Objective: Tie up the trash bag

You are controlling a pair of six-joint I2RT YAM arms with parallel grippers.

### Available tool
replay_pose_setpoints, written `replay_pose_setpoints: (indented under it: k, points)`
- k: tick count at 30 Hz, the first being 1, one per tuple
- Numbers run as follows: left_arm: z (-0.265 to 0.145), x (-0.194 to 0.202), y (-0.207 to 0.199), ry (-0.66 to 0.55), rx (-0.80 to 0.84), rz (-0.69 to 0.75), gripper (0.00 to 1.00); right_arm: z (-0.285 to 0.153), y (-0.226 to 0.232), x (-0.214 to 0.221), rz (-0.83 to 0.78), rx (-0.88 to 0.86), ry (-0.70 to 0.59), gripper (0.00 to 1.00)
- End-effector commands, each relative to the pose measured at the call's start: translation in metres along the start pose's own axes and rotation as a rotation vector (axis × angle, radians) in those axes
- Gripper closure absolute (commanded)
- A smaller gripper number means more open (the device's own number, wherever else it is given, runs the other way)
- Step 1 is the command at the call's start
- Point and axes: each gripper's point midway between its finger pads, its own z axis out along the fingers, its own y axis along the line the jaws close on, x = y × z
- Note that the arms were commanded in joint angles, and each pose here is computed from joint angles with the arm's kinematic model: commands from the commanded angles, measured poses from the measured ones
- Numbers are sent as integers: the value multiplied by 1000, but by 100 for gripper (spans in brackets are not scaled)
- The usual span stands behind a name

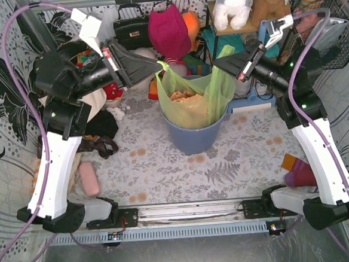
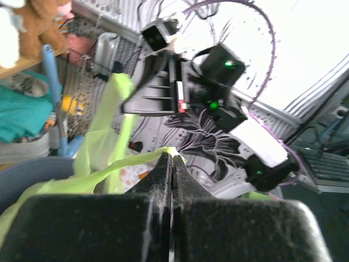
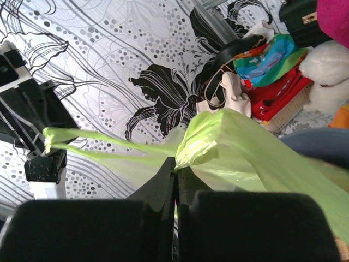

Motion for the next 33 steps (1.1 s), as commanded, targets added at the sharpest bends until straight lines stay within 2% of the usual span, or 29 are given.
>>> replay_pose_setpoints:
  k: [1, 6, 12, 16, 21, 27, 33]
  points:
    - [-15, -29, -61, -99, 141, 23, 100, 1, 39, -16, -86, -122, 5, 100]
    - [-18, -51, -68, -159, 82, 33, 100, 2, 65, -31, -112, -187, 1, 100]
    - [-21, -43, -9, -177, -212, -40, 100, -6, 74, -30, -100, -207, -8, 100]
    - [-33, -30, -2, -196, -263, -60, 100, -13, 62, -16, -69, -186, -4, 100]
    - [-38, -34, -10, -205, -265, -34, 100, -23, 60, -11, -68, -154, -19, 100]
    - [-13, -56, -8, -186, -199, -12, 100, -39, 77, -47, -196, -65, -160, 100]
    - [19, -82, -9, -181, 33, -51, 100, -44, 84, -71, -276, -11, -240, 100]
